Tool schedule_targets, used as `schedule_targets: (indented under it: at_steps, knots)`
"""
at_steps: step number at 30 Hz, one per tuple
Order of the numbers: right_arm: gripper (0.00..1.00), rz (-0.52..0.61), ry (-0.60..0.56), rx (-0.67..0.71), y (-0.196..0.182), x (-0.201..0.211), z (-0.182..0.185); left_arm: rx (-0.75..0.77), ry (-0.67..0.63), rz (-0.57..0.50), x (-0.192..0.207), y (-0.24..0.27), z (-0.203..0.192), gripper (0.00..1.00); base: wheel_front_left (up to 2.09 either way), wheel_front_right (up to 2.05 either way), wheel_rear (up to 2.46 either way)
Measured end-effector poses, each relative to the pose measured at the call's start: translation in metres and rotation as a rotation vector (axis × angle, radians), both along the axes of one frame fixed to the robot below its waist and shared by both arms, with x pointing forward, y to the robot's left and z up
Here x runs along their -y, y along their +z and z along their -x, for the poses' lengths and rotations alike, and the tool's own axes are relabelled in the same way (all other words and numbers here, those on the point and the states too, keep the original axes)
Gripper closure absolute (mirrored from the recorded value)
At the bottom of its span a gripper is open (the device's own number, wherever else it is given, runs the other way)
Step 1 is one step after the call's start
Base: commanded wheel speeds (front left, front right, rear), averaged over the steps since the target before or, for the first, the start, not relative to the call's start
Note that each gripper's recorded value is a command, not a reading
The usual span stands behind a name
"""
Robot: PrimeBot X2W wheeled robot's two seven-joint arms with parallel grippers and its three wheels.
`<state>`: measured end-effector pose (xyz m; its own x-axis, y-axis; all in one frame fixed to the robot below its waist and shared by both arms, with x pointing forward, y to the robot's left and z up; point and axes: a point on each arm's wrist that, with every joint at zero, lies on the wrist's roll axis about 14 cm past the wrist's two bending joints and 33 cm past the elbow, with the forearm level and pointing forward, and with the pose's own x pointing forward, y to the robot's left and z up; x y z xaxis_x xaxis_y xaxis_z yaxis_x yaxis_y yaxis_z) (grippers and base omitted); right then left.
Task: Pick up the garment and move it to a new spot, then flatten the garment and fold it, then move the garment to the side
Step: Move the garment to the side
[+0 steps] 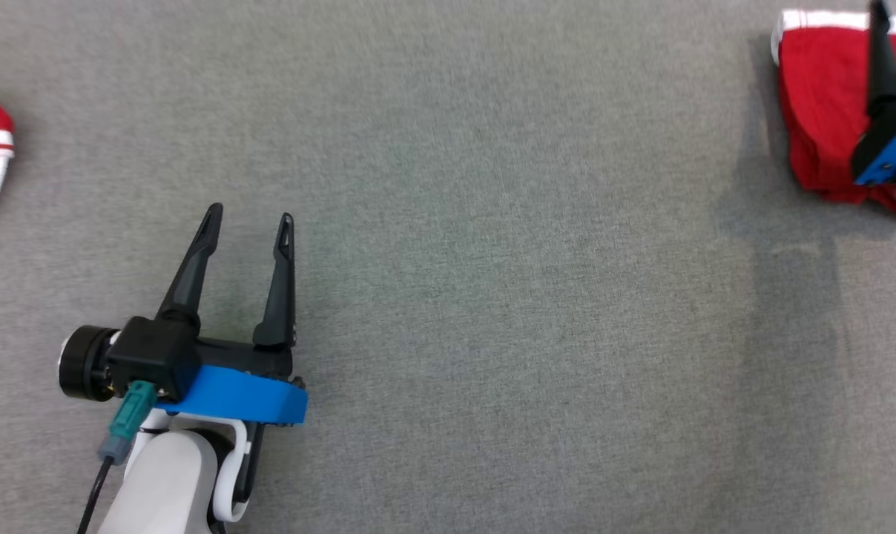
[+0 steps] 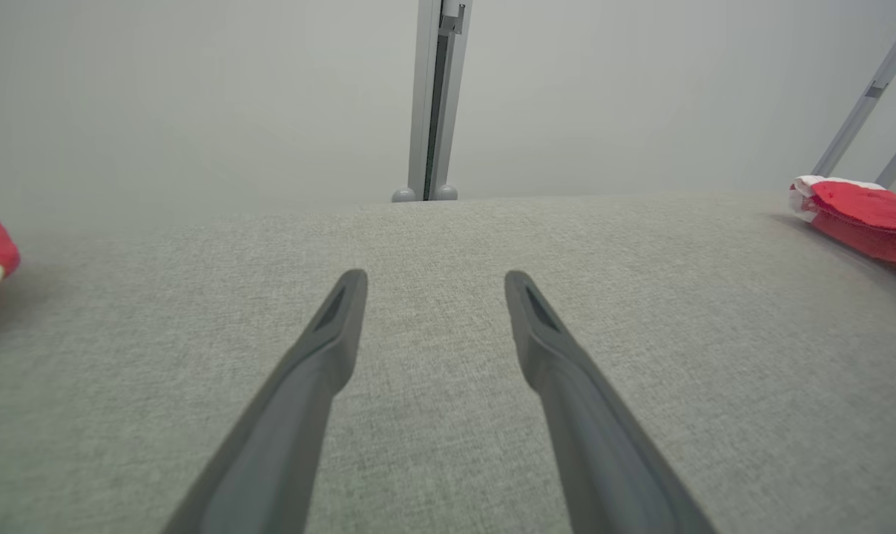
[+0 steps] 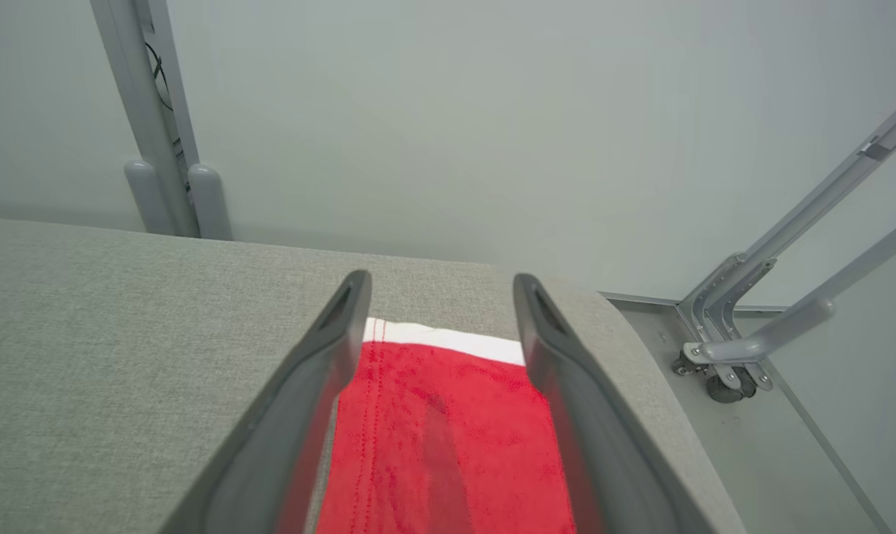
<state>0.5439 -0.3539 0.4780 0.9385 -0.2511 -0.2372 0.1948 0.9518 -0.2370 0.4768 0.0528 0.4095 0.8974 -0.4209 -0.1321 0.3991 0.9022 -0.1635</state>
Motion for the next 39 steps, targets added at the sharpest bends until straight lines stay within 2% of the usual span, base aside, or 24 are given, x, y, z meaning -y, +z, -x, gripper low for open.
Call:
schedule_targets:
  at_steps: [7,15,20,24,29,39]
  knots:
    - [0.00,-0.067,0.153,0.132,0.025,-0.068,0.009,0.048,0.141,0.027,-0.038,0.029,0.007,0.00,0.00,0.00,0.00]
    - [0.00,-0.189,0.236,0.218,0.026,-0.132,0.055,0.016,0.292,0.034,-0.082,0.035,0.053,0.00,0.00,0.00,0.00]
    - [0.00,-0.226,0.279,0.233,0.020,-0.163,0.090,-0.011,0.335,0.032,-0.095,0.032,0.081,0.00,0.00,0.00,0.00]
    - [0.00,-0.241,0.268,0.236,0.013,-0.165,0.119,-0.025,0.360,0.050,-0.099,0.030,0.098,0.00,0.00,0.00,0.00]
    - [0.00,-0.329,0.289,0.206,-0.003,-0.182,0.151,-0.031,0.369,0.062,-0.100,0.030,0.112,0.00,0.00,0.00,0.00]
    - [0.00,-0.363,0.280,0.214,-0.005,-0.183,0.168,-0.044,0.357,0.056,-0.096,0.026,0.118,0.00,0.00,0.00,0.00]
